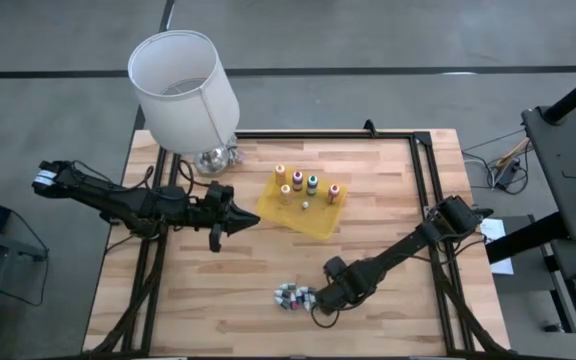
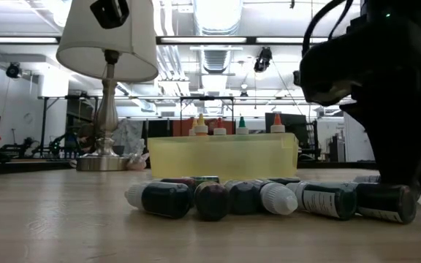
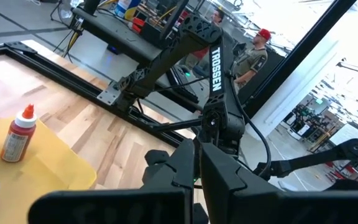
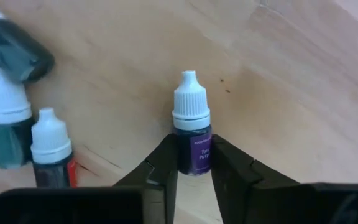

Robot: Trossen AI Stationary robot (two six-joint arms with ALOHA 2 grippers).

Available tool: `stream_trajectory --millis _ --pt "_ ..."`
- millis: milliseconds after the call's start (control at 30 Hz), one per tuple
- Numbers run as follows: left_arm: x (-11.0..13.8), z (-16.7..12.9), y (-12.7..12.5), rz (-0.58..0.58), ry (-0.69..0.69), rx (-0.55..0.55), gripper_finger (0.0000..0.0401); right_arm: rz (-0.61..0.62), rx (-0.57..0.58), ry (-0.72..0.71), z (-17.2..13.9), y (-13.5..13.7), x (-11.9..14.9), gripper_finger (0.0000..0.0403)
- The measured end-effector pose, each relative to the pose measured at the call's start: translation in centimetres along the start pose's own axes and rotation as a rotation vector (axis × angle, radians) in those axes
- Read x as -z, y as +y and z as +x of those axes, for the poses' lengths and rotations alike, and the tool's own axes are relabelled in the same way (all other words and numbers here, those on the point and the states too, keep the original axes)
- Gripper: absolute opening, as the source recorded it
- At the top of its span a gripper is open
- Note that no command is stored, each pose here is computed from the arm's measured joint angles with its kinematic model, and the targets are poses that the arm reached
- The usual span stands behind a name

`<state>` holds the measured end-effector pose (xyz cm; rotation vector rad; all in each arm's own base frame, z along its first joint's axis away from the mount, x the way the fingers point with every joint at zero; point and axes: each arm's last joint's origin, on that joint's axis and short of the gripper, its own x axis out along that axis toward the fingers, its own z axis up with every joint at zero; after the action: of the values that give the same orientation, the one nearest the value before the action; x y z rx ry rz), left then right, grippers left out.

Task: Pick & Place food coloring
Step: Put the small purple food coloring bottle into the yellow bin

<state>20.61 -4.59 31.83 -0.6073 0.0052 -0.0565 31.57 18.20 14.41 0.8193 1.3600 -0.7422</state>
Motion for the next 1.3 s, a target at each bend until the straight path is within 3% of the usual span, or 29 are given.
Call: stream_trajectory --millis 267,400,533,700,967,1100,1300 --pt "-0.5 0.0 -0.6 -0.002 0.006 0.091 0.0000 -0.132 -0.132 -0.013 -3.9 1.1 -0.3 0.0060" --pt "-1.0 -0.1 -1.1 0.003 0.013 0.138 0.0000 -0.248 -0.251 -0.043 -7.4 2.0 -0.5 0.0060" --pt "-1.4 0.0 -1.9 0.082 0.063 0.254 0.0000 -0.390 -0.365 -0.096 -10.9 3.2 -1.0 0.0061" --pt "-2.2 0.1 -2.6 0.102 0.069 0.315 0.0006 -0.481 -0.476 -0.187 -14.9 4.3 -2.1 0.0061" --pt "-3.4 -0.1 -3.5 0.148 0.047 0.361 0.0096 -0.490 -0.582 -0.343 -20.1 4.9 -4.3 0.0061" --pt "-3.7 -0.1 -3.7 0.103 0.067 0.376 0.0146 -0.491 -0.588 -0.390 -22.2 4.5 -5.4 0.0061" --pt "-3.8 -0.1 -3.9 0.054 0.204 0.315 0.0169 -0.486 -0.561 -0.425 -25.0 3.2 -7.4 0.0061"
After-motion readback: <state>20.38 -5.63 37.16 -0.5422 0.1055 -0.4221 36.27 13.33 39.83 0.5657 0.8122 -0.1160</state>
